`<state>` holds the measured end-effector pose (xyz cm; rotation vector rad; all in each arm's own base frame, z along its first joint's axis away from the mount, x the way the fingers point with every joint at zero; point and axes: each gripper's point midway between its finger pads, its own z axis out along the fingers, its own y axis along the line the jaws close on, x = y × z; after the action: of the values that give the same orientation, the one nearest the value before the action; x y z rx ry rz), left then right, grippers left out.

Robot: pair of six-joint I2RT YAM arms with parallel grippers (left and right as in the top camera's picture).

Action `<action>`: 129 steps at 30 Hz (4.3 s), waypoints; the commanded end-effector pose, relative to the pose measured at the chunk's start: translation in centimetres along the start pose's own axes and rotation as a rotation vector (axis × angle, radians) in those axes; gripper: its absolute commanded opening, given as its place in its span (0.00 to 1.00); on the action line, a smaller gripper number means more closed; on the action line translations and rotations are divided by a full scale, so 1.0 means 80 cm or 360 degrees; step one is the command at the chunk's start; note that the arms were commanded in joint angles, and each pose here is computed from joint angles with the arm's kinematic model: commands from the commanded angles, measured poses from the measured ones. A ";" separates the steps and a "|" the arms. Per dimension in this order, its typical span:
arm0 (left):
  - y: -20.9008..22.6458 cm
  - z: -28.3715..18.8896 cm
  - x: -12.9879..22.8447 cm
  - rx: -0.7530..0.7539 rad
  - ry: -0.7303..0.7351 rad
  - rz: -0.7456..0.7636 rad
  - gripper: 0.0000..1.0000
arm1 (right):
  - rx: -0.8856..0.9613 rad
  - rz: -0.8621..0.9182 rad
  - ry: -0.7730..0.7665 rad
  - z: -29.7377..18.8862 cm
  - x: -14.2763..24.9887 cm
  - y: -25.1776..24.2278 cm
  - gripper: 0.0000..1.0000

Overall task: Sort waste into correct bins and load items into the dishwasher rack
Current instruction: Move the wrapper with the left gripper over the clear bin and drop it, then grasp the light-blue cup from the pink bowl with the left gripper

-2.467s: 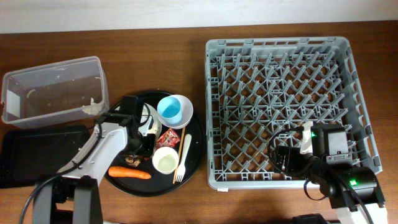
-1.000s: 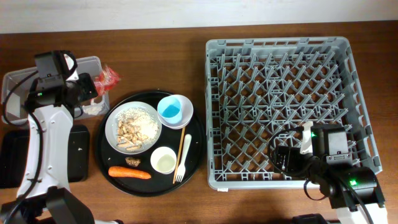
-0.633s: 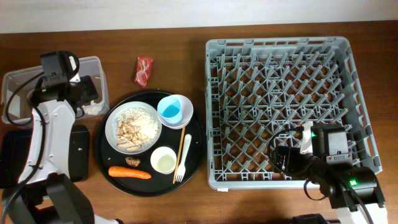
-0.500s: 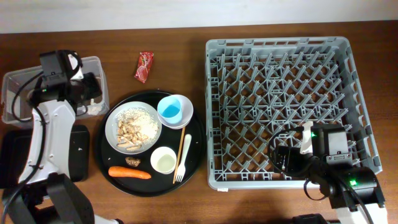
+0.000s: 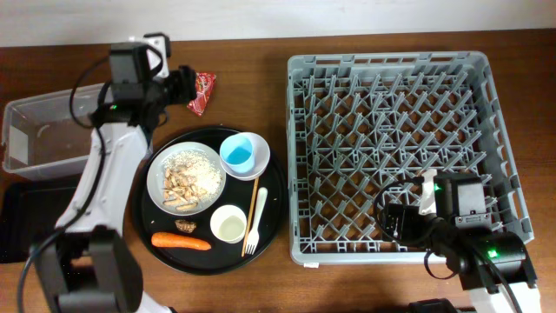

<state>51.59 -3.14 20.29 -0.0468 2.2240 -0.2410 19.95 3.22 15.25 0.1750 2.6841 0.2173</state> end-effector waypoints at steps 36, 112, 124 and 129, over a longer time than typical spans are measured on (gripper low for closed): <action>0.043 0.177 0.165 -0.0128 0.0432 -0.0071 0.15 | 0.0052 0.0013 0.0147 0.021 0.000 -0.003 0.99; -0.077 -0.029 0.243 0.0150 0.1163 -0.0009 0.55 | 0.0035 0.0014 0.0153 0.021 0.000 -0.001 0.99; -0.079 -0.023 0.216 0.0147 0.1105 -0.0007 0.00 | 0.0025 0.0015 0.0161 0.021 0.002 0.001 0.99; -0.095 -0.070 0.138 0.0357 0.0946 -0.0118 0.00 | 0.0066 0.0018 0.0147 0.020 0.000 -0.005 0.99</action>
<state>38.57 -10.65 9.34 0.0563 2.9478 -0.4347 20.20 3.24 13.06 0.1906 2.8050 0.1985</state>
